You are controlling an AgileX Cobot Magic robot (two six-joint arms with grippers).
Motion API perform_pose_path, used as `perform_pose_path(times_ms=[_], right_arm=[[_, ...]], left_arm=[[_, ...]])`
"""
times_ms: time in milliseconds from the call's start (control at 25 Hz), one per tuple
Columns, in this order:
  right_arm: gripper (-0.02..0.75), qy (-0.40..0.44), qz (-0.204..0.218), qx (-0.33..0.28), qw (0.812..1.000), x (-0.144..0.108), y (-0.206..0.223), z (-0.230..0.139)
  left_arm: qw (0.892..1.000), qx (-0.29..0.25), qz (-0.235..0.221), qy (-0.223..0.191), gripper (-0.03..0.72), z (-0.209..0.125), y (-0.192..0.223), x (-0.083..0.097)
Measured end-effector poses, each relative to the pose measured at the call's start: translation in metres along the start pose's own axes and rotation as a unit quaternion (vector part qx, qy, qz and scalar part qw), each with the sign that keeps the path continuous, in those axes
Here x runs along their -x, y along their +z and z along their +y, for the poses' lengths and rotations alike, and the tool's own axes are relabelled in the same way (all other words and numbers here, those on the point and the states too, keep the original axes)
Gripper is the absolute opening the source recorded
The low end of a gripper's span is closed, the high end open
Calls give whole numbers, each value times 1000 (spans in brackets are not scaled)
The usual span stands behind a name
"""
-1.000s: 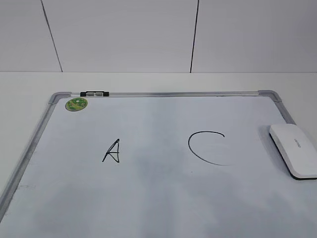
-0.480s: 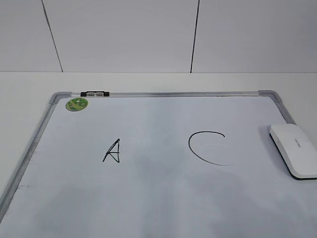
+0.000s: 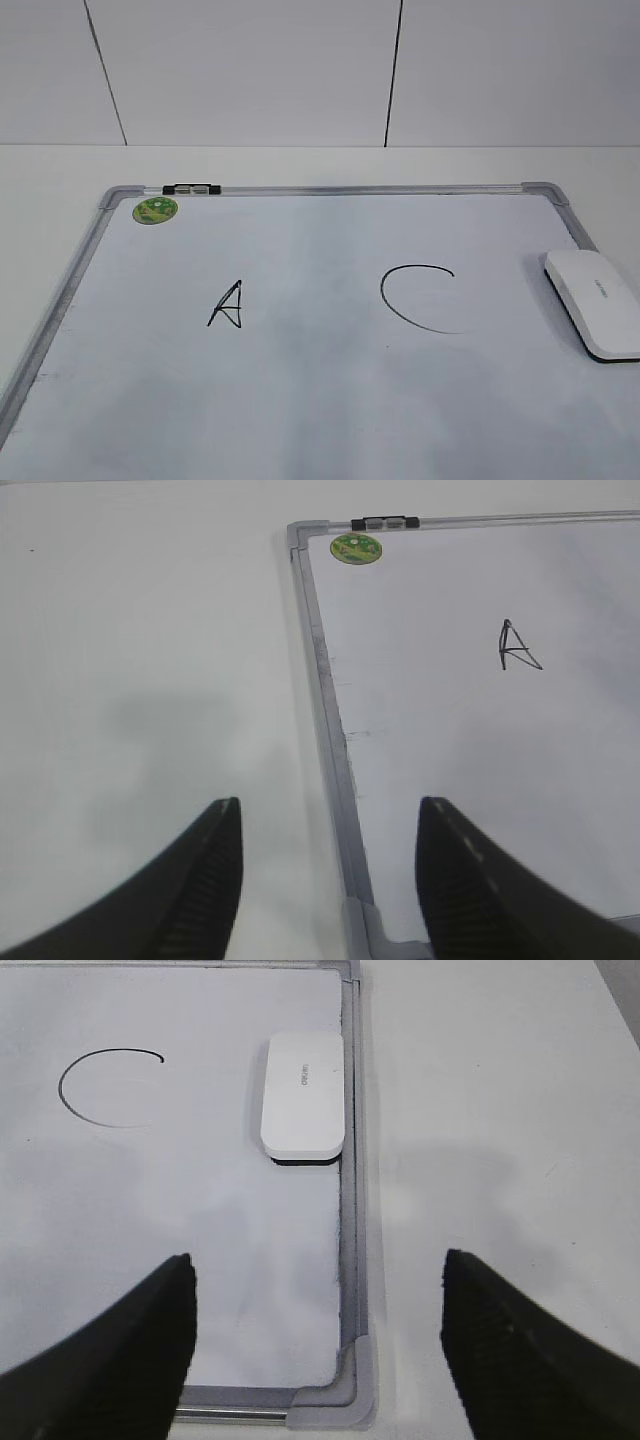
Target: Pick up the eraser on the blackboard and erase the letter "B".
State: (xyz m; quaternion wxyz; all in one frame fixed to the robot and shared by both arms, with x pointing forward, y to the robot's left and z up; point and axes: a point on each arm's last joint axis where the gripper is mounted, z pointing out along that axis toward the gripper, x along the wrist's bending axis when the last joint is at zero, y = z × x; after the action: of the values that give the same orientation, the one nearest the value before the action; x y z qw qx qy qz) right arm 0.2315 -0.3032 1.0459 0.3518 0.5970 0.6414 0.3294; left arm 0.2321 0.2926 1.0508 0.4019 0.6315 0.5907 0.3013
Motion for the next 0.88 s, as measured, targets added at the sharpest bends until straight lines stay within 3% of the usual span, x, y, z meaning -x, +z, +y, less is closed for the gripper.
perform_pose_path(times_ms=[880], right_arm=[[594,1,-2,9,1000,0,-2,-3]], left_arm=[[1000,0,-4,-2,413,0,0,1]])
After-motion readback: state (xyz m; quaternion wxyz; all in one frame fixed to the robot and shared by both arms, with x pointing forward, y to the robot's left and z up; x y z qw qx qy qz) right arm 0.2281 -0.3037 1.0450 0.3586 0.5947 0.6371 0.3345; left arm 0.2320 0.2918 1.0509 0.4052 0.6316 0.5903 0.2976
